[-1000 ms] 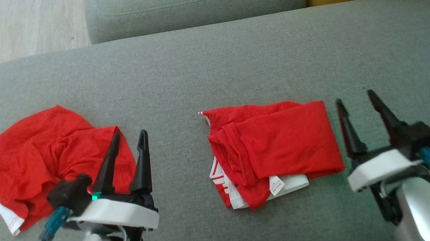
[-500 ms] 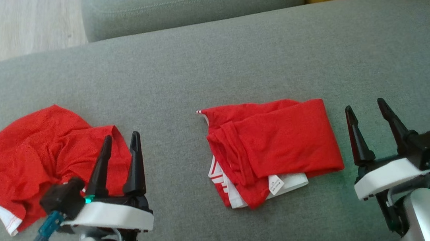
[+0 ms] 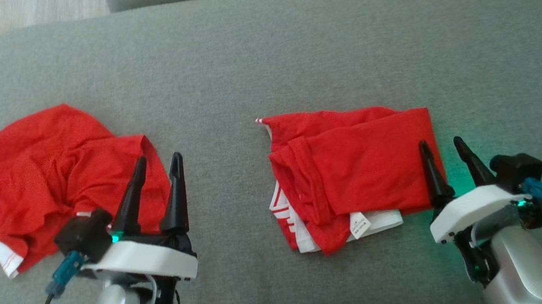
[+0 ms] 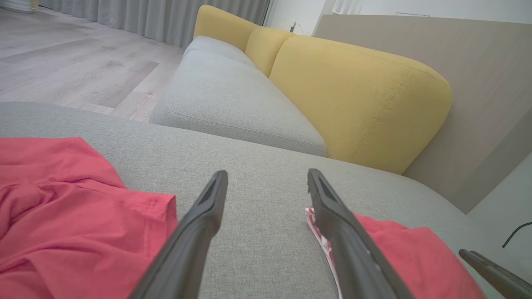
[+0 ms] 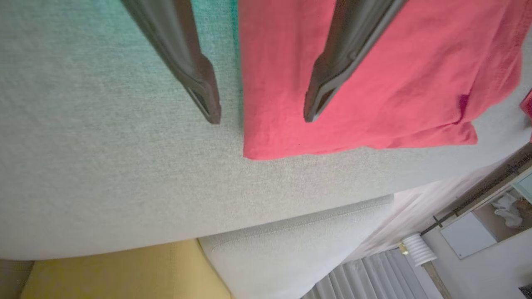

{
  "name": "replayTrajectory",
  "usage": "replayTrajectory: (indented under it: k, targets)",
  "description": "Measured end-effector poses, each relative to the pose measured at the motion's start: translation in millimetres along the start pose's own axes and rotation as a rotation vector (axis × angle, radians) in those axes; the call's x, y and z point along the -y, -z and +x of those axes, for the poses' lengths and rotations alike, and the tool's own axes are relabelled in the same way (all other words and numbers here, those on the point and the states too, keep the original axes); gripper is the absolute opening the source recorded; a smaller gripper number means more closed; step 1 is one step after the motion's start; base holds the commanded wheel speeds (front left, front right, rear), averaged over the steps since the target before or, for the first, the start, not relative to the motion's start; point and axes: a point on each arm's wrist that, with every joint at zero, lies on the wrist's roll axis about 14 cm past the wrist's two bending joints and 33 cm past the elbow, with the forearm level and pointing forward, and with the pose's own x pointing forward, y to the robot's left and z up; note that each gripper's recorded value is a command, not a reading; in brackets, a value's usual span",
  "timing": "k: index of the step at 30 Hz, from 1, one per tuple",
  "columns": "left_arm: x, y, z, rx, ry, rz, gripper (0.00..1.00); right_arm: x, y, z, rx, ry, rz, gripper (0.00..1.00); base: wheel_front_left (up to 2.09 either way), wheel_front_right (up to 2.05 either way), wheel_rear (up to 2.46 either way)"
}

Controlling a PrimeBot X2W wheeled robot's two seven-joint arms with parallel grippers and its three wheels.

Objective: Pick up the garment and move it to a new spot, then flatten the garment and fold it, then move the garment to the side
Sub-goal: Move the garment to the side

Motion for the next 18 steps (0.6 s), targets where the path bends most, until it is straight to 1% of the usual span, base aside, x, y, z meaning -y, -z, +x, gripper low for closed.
replayTrajectory:
  k: [7, 8, 9, 12, 15, 18]
  targets:
    - [-8.1, 4.4, 2.2, -0.013, -0.018, 0.003, 1.0, -1.7, 27.1, 13.1, -0.098, -0.006, 0.002, 1.0, 0.0, 0.0, 0.0]
    - [-8.7, 4.1, 3.0, -0.012, -0.019, 0.007, 1.0, -2.9, 29.6, 14.7, -0.108, -0.01, 0.0, 0.42, 0.0, 0.0, 0.0]
    - [-9.1, 3.6, 4.1, -0.011, -0.018, 0.009, 1.0, -4.1, 30.6, 16.5, -0.114, -0.014, -0.003, 0.0, 0.0, 0.0, 0.0]
    - [-9.9, 3.8, 5.4, -0.011, -0.019, 0.01, 1.0, -8.4, 26.1, 21.6, -0.098, -0.035, -0.059, 0.0, 0.0, 0.0, 0.0]
    - [-9.6, 4.2, 6.7, -0.011, -0.018, 0.009, 1.0, -10.8, 15.7, 25.6, -0.066, -0.056, -0.159, 0.0, 0.0, 0.0, 0.0]
    - [-8.5, 5.2, 9.4, -0.012, -0.014, 0.006, 1.0, -11.8, -3.1, 30.5, -0.018, -0.079, -0.269, 0.0, 0.0, 0.0, 0.0]
